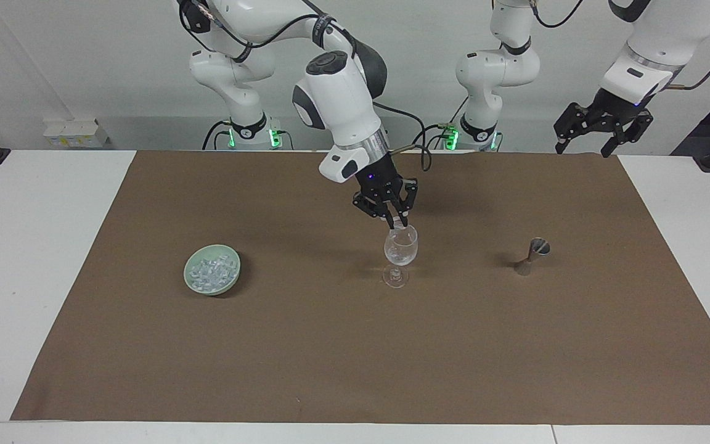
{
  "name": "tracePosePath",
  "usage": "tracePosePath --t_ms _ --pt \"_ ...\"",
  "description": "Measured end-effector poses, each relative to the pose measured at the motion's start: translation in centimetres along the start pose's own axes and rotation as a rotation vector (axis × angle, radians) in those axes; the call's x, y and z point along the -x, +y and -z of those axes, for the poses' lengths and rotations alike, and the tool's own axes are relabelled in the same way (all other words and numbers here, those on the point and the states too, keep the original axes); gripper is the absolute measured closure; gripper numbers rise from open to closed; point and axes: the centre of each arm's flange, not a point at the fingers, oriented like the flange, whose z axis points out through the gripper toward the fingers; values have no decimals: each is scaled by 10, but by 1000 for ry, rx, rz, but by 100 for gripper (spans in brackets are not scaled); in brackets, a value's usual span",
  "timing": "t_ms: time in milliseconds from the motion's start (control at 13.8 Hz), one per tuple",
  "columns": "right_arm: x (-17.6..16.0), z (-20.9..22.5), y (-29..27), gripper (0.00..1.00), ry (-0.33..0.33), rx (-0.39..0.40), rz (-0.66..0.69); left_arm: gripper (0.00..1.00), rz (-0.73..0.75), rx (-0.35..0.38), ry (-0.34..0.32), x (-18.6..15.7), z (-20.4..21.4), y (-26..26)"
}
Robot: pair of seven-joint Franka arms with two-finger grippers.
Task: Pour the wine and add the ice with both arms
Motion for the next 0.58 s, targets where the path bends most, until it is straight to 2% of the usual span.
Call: tracePosePath --t_ms 578 --pt "-5 -25 6 76 7 -17 -9 0 3 1 -46 10 1 -1"
